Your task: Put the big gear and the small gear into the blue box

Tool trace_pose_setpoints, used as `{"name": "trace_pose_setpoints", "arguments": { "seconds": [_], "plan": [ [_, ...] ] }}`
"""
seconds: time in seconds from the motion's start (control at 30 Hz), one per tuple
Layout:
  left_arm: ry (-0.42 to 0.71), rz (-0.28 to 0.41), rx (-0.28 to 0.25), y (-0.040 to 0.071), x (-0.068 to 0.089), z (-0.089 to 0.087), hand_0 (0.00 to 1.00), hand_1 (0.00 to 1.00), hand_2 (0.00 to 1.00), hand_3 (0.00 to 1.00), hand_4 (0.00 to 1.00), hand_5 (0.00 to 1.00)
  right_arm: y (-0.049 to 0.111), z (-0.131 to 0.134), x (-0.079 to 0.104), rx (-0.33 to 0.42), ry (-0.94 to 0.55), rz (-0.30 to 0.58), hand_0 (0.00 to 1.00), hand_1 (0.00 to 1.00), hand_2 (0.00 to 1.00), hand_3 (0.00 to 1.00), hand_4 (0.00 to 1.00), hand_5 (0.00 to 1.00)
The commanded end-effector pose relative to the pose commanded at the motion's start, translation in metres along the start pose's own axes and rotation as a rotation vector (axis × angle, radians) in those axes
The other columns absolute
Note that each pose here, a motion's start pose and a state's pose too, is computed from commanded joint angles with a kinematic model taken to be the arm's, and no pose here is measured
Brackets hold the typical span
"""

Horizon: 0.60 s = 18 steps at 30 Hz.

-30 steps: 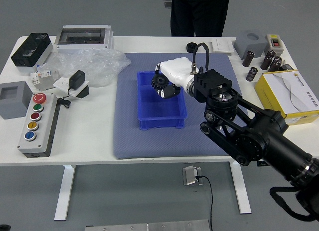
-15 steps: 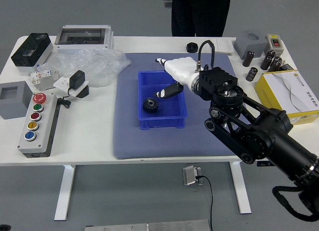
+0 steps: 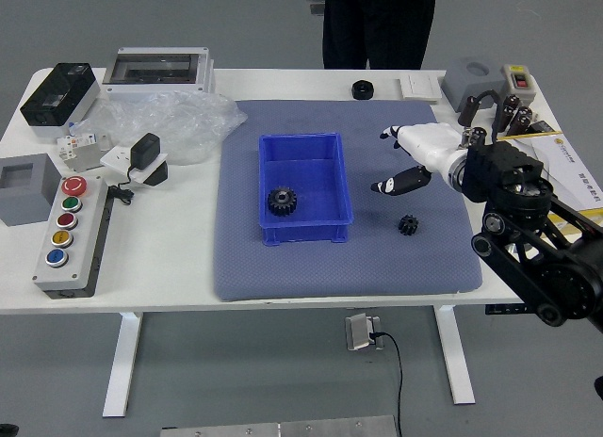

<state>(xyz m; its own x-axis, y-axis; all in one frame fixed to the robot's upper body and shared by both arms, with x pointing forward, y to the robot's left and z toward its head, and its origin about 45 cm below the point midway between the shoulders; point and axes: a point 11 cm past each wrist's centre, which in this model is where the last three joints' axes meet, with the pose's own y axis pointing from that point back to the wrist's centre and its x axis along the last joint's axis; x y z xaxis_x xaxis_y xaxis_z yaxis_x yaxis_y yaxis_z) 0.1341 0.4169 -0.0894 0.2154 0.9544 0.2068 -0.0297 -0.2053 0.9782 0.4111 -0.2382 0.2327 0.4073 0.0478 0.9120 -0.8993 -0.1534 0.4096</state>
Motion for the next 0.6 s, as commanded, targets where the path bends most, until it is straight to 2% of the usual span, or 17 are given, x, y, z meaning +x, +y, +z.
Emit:
{"name": "trace_pose_setpoints", "arguments": {
  "seconds": [0.03,0.2,0.23,0.6],
  "plan": [
    [0.004,0.001,0.0,0.0,0.001,0.0,0.822,0.781,0.774,0.75,0.658,0.377,0.001,0.001,-0.003,-0.003,0.002,-0.009,0.725,0.616,0.685,0.766,0.827,0.488],
    [0.016,0.006,-0.002,0.001,0.005,-0.001,0.822,0.781,0.774,0.75,0.658,0.377,0.003,0.004,-0.013,-0.01,0.013,-0.046,0.725,0.616,0.685,0.766,0.827,0.488],
    [0.017,0.007,-0.003,0.001,0.005,-0.001,0.822,0.781,0.774,0.75,0.658,0.377,0.004,0.005,-0.015,-0.011,0.016,-0.052,0.714,0.598,0.649,0.684,0.807,0.473],
    [0.017,0.008,-0.002,0.0,0.006,-0.002,0.822,0.781,0.774,0.75,0.658,0.377,0.005,0.011,-0.037,-0.024,0.023,-0.111,0.708,0.592,0.632,0.664,0.795,0.464]
  ]
}}
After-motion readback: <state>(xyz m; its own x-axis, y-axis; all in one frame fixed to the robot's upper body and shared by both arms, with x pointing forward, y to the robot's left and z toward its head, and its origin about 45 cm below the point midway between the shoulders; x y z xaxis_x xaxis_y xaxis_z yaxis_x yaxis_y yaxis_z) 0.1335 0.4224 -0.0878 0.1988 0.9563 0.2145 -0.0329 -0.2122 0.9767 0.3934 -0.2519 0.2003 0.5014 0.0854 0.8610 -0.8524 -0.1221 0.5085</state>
